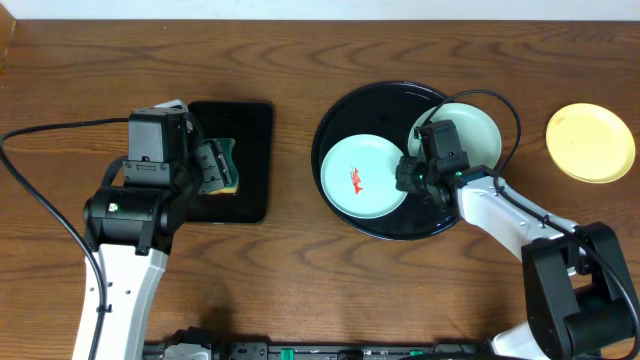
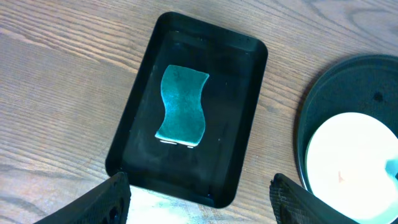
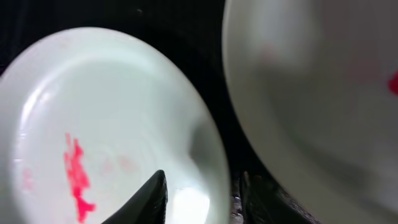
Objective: Clean dirty plates on tray and stack at the side
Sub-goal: 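Grip the rim of the right pale green plate with the right gripper, then grasp the green sponge on the black tray with the left gripper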
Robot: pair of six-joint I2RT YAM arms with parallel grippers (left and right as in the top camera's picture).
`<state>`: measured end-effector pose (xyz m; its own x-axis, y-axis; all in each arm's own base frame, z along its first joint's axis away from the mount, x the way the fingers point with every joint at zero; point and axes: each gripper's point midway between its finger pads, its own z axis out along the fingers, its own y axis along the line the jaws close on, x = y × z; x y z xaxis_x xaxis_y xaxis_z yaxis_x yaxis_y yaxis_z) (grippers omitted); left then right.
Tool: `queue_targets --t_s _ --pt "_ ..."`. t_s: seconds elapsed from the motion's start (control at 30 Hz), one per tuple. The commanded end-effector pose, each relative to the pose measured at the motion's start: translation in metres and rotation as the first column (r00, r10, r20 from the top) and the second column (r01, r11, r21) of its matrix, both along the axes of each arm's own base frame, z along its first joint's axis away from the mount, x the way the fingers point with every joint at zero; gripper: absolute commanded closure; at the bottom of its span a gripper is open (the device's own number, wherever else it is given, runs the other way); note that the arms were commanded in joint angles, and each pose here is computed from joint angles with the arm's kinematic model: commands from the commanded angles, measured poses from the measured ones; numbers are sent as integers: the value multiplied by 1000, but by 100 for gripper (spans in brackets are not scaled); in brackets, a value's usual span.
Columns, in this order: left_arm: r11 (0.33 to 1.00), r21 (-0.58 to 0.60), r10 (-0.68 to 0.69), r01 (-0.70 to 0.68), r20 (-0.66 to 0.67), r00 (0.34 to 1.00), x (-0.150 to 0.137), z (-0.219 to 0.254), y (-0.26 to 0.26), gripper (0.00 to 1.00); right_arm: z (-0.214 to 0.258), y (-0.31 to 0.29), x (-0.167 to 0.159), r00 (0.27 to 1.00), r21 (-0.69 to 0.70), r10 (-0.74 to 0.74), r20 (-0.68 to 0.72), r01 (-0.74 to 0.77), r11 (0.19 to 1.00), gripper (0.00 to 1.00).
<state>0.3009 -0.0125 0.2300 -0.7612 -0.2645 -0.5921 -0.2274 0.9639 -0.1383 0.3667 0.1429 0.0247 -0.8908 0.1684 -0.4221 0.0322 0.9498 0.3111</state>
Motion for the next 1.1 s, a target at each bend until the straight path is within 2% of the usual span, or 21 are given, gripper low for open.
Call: queue_targets --t_s 0.0,0.17,0.33,0.6,0.67,0.77,0.8,0.83,0.93,1.07 --pt "1000 14 -9 9 -8 1000 -1 -3 1 28 37 17 16 997 60 32 72 -36 998 64" --pt "999 51 10 -7 -59 998 -6 -22 7 28 100 20 25 981 66 62 185 -75 995 60" --pt "994 110 45 -28 -156 987 -10 -69 17 28 167 16 12 944 45 111 311 -131 990 56" --pt "987 158 5 20 -158 987 28 -112 17 28 219 2 -29 900 1 167 402 -183 983 54" --pt "985 168 -4 29 -147 989 42 -122 17 28 228 -2 -39 892 -7 176 416 -191 982 49" --pt "984 173 -14 38 -140 990 57 -134 16 28 237 -7 -53 885 -16 185 428 -198 980 35" --pt "984 173 -14 38 -142 990 63 -142 15 28 240 -9 -60 885 -15 185 428 -198 980 20" --pt "984 173 -14 39 -144 989 66 -147 15 28 241 -11 -64 886 -16 186 425 -198 980 16" --pt "984 174 -11 40 -161 987 72 -161 15 28 243 -15 -76 886 -31 202 418 -208 978 9" --pt "984 175 -3 32 -162 987 77 -169 19 29 239 -17 -83 893 -41 212 398 -214 976 7"
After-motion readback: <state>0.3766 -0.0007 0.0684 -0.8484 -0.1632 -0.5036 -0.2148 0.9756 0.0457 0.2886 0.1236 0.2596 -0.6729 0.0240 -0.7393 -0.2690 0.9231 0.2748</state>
